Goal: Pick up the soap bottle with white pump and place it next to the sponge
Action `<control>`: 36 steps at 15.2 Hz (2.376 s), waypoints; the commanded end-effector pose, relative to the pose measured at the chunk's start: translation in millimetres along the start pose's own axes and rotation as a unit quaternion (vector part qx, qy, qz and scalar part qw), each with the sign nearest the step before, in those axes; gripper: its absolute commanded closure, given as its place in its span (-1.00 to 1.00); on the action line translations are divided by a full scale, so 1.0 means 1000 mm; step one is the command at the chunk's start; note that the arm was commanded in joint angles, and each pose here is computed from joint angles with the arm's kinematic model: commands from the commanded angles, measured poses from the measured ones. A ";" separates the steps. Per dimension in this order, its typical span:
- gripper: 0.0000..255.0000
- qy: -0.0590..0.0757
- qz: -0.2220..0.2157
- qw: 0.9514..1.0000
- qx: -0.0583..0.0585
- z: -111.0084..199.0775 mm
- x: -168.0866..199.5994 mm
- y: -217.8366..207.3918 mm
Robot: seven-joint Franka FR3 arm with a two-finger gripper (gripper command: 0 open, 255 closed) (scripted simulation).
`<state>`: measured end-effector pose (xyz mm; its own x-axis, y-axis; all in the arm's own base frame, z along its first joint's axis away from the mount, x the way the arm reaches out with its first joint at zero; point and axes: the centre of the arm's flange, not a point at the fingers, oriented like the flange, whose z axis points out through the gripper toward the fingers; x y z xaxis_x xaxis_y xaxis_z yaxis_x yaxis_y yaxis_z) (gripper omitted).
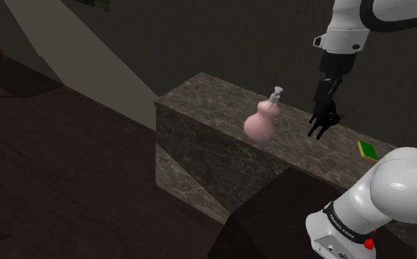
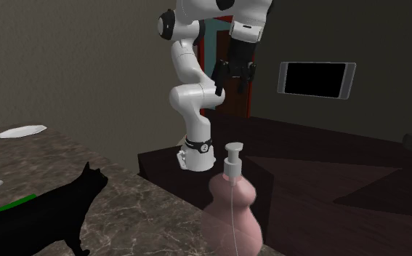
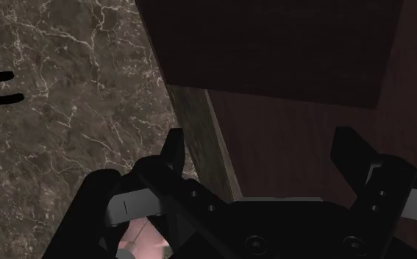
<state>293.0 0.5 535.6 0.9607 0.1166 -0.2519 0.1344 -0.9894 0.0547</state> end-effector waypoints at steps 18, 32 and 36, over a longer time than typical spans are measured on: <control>-1.00 0.272 -0.100 0.956 0.048 0.137 0.049 0.164; -1.00 0.330 -0.121 0.934 0.059 0.195 0.099 0.189; -1.00 0.330 -0.121 0.934 0.059 0.195 0.099 0.189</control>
<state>365.8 -191.9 332.8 0.8516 0.3274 0.4093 0.3765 -0.9254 -0.0431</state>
